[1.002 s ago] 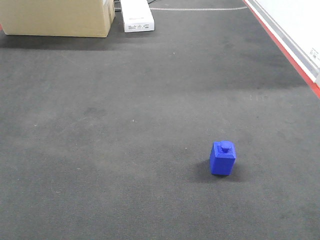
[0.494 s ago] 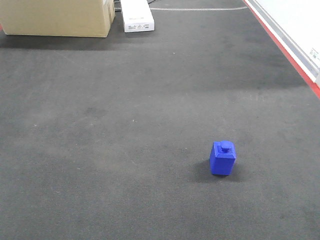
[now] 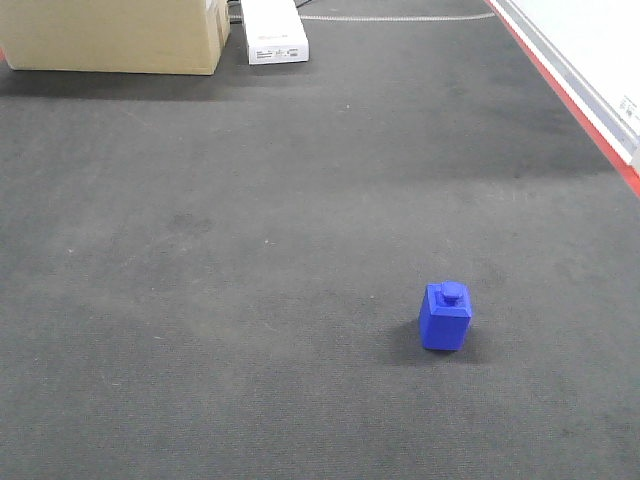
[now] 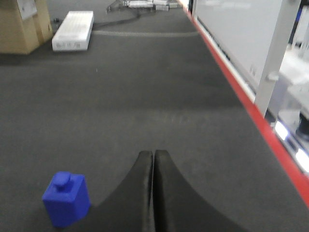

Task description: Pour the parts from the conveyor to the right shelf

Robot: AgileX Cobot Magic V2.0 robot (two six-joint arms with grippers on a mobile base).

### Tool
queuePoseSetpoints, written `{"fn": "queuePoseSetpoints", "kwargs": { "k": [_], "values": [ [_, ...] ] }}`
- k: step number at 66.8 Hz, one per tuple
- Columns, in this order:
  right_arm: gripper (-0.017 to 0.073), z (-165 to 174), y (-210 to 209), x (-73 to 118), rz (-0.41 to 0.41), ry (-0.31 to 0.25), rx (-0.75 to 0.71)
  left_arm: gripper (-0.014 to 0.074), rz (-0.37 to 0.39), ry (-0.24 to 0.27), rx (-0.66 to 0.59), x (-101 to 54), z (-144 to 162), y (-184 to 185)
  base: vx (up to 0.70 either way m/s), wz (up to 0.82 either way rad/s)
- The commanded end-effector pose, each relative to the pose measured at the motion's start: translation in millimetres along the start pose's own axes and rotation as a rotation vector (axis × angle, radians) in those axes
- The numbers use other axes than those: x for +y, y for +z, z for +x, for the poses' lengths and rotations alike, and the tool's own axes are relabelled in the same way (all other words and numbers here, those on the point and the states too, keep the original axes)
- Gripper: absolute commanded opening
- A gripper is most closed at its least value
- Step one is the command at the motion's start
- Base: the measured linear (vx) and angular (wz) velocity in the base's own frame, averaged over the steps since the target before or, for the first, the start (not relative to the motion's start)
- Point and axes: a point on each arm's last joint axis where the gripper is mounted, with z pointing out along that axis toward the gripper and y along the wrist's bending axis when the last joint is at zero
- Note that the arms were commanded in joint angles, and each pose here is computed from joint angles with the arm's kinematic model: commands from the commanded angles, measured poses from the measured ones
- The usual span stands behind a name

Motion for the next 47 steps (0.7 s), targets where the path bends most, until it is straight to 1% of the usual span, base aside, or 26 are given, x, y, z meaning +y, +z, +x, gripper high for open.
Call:
{"fn": "queuePoseSetpoints", "kwargs": {
  "k": [1, 11, 24, 33, 47],
  "values": [
    [-0.0009, -14.0, 1.8, -0.5, 0.001, 0.011, -0.057, -0.0006, 0.01, -0.014, -0.097, -0.7, -13.4, -1.9, 0.0, 0.0],
    [-0.0009, -13.0, 2.8, -0.4, 0.001, 0.011, -0.045, -0.0006, 0.01, -0.014, -0.097, -0.7, -13.4, -1.9, 0.0, 0.0],
    [0.002, -6.4, 2.7, 0.0, -0.004, 0.013, 0.041, -0.0006, 0.01, -0.014, -0.097, -0.7, -13.4, -1.9, 0.0, 0.0],
    [0.0098, -3.7, 3.1, 0.5, -0.008, 0.018, 0.071, -0.0006, 0.01, -0.014, -0.097, -0.7, -13.4, -1.9, 0.0, 0.0],
    [0.0318, -1.4, 11.4, 1.5, -0.02, 0.04, 0.112, -0.0006, 0.01, -0.014, -0.097, -0.7, -13.4, -1.9, 0.0, 0.0]
  ]
}}
